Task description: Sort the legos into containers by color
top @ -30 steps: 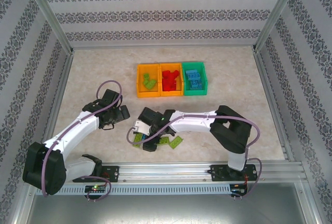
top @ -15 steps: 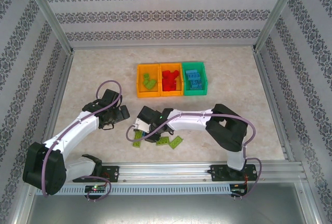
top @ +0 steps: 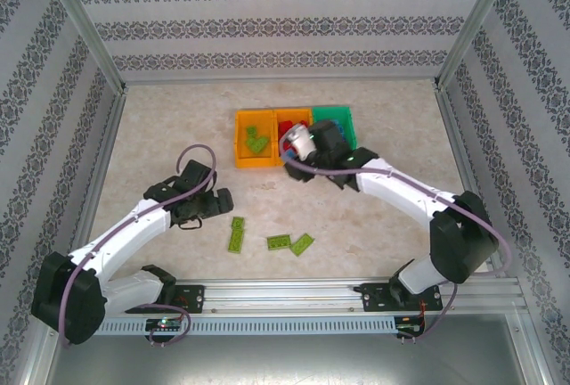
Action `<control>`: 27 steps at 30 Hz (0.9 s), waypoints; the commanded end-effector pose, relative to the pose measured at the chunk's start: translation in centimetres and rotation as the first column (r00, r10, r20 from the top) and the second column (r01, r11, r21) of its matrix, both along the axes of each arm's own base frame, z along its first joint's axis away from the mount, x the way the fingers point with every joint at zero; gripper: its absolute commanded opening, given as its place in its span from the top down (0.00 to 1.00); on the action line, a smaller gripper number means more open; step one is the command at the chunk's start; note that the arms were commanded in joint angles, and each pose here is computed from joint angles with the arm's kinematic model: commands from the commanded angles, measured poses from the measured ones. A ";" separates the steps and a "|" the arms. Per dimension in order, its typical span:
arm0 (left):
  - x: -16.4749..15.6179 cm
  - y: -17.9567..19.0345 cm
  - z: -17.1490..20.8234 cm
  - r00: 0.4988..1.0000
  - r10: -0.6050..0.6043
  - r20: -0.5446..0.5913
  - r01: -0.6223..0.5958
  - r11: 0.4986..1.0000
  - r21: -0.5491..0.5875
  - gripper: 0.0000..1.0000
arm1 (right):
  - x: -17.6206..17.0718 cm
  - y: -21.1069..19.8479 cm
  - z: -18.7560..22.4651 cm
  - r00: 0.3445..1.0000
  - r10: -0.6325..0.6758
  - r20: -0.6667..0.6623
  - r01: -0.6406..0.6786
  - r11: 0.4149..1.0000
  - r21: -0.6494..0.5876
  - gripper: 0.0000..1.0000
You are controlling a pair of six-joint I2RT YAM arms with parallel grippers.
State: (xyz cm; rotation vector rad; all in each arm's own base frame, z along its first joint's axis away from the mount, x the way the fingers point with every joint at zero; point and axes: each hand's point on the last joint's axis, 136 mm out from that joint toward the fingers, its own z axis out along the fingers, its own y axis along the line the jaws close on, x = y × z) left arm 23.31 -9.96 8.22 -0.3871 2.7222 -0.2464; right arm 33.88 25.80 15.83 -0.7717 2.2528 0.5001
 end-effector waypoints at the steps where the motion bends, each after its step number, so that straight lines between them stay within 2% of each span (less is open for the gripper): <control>1: -0.3 -1.8 -0.5 0.997 -0.073 0.002 0.073 0.997 0.002 0.00 | 4.3 -5.2 1.2 0.967 -0.246 -0.070 0.250 0.967 0.056 0.69; 4: -0.2 -3.1 -0.8 0.992 -0.129 -0.003 0.129 0.992 0.013 0.00 | 7.6 -9.0 0.8 0.911 -0.385 -0.145 0.393 0.919 0.023 0.67; 9: -0.2 -4.3 -1.4 0.980 -0.196 -0.033 0.198 0.978 0.062 0.00 | 11.6 -12.7 -1.9 0.815 -0.509 -0.277 0.514 0.856 -0.059 0.68; 18: -0.6 -5.6 -2.6 0.966 -0.247 -0.080 0.254 0.963 0.090 0.01 | 16.0 -13.0 -3.9 0.768 -0.550 -0.327 0.563 0.824 -0.063 0.67; 27: -0.7 -6.1 -3.5 0.956 -0.267 -0.119 0.279 0.955 0.099 0.05 | 17.3 -13.4 -5.4 0.734 -0.564 -0.378 0.569 0.815 -0.110 0.58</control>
